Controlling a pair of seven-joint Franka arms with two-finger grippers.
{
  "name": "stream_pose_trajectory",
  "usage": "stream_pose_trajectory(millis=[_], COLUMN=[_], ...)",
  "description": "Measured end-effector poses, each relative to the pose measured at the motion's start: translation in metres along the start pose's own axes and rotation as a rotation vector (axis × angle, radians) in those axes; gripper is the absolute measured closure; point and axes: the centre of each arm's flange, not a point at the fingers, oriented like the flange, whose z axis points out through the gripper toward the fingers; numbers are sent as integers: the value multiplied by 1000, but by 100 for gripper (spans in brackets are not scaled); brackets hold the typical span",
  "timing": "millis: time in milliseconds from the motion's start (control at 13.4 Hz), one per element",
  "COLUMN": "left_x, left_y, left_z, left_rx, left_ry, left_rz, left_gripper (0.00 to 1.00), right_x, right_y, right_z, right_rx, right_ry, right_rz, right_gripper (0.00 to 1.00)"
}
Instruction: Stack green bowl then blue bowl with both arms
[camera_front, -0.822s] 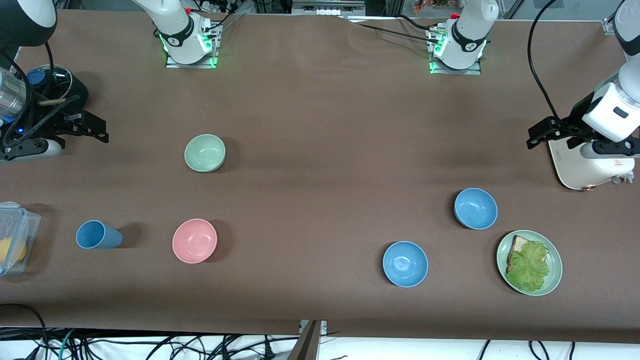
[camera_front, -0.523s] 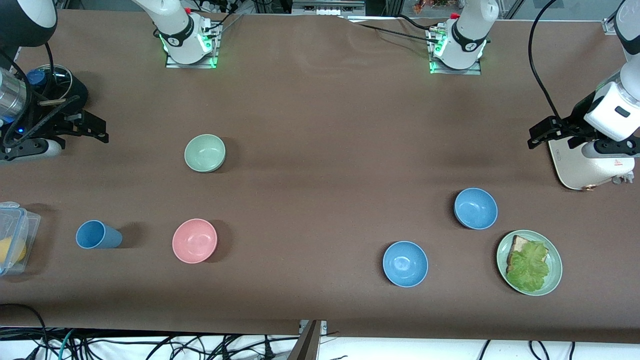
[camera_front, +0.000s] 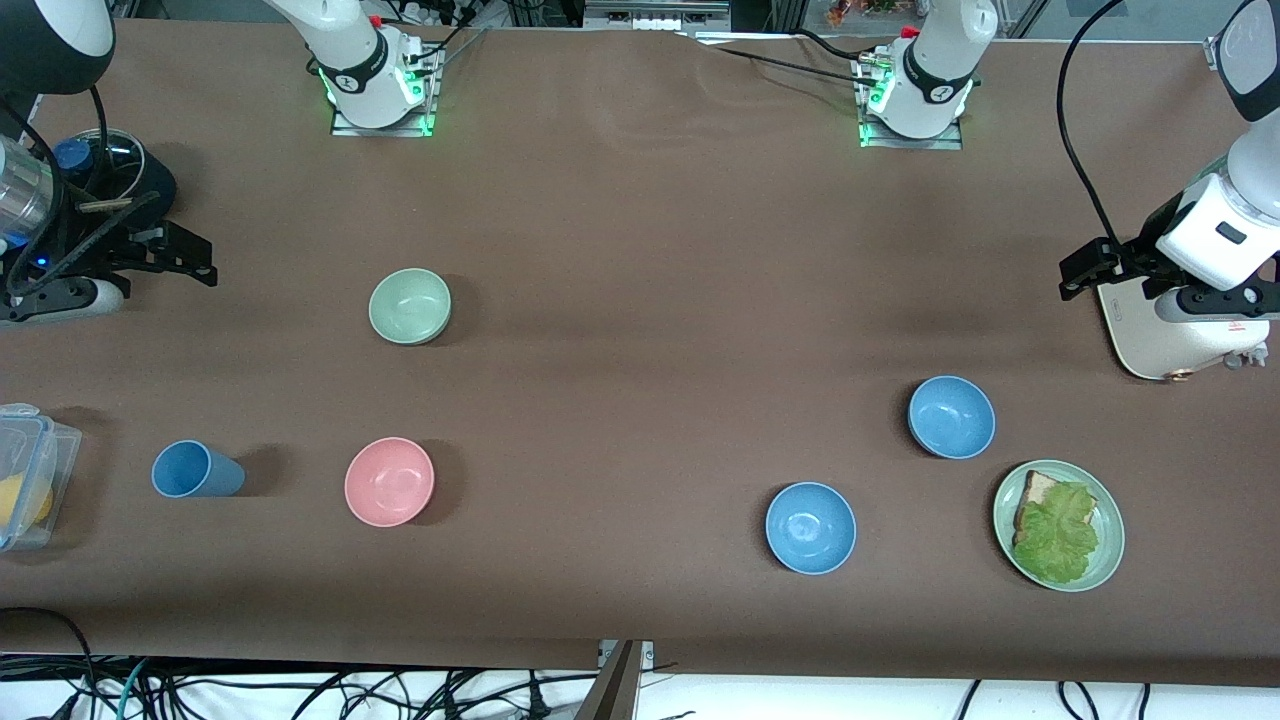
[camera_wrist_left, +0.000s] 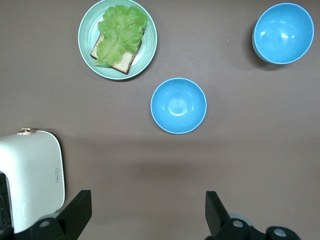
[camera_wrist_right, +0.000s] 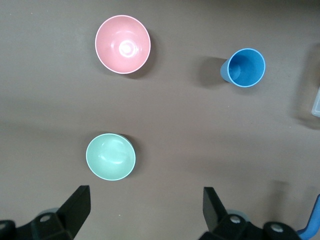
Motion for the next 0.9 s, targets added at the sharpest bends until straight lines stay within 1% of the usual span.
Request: stream_pose_trajectory(millis=[897], left_x=[3], left_y=[-8], left_z=[2], left_rx=[-3], left_ry=[1], left_rz=[-18], left_gripper=[0], right_x=[0], right_y=[0], right_z=[0], right_rx=[0], right_ry=[0], right_rz=[0], right_gripper=[0])
